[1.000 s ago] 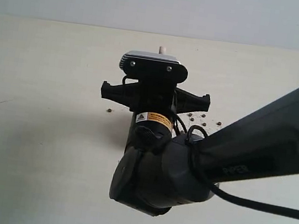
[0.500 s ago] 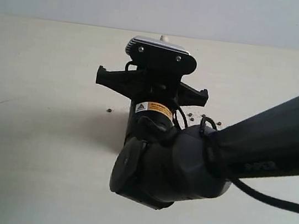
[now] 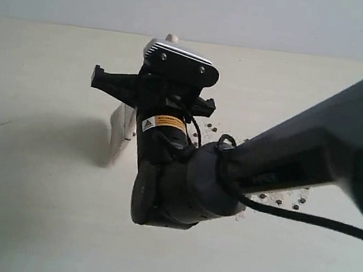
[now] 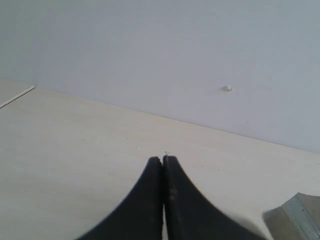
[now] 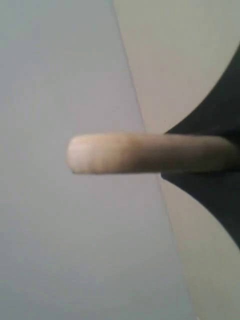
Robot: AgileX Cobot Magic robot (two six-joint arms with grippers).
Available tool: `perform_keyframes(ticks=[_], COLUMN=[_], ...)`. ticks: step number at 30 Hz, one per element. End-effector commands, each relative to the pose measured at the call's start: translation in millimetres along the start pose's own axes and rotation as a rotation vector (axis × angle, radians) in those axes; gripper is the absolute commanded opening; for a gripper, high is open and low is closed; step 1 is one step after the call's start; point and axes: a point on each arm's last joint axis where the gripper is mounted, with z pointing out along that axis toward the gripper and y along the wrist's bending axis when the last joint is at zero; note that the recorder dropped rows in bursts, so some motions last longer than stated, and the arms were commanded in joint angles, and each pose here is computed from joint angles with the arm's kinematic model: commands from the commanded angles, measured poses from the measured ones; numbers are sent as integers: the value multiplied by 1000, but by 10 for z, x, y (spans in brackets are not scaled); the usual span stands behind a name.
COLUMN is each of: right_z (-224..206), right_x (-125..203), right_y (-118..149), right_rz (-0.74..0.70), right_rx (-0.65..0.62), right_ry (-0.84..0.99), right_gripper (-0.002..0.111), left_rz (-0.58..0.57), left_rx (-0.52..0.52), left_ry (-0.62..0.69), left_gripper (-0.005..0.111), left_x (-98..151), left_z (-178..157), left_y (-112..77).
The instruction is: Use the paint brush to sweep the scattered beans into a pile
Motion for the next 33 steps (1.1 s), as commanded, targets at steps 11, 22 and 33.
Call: perform_keyframes(ticks=[11,22,33], right_z=[97,67,95], right_x=[-18,-3,-235], right_y=[-330,-405,-222], right_rz=[-302,-454,-454], right_rx=[333,414,303], right_ry=[35,97,25], right_gripper=[0,0,0], left_rz=[-8,-5,-5], left_rx=[0,0,0], left_ry=[-9,-9,-9], left_gripper=[0,0,0], left_x=[-1,-1,-1], left_z=[-4,-4,-4], left_y=[1,1,1])
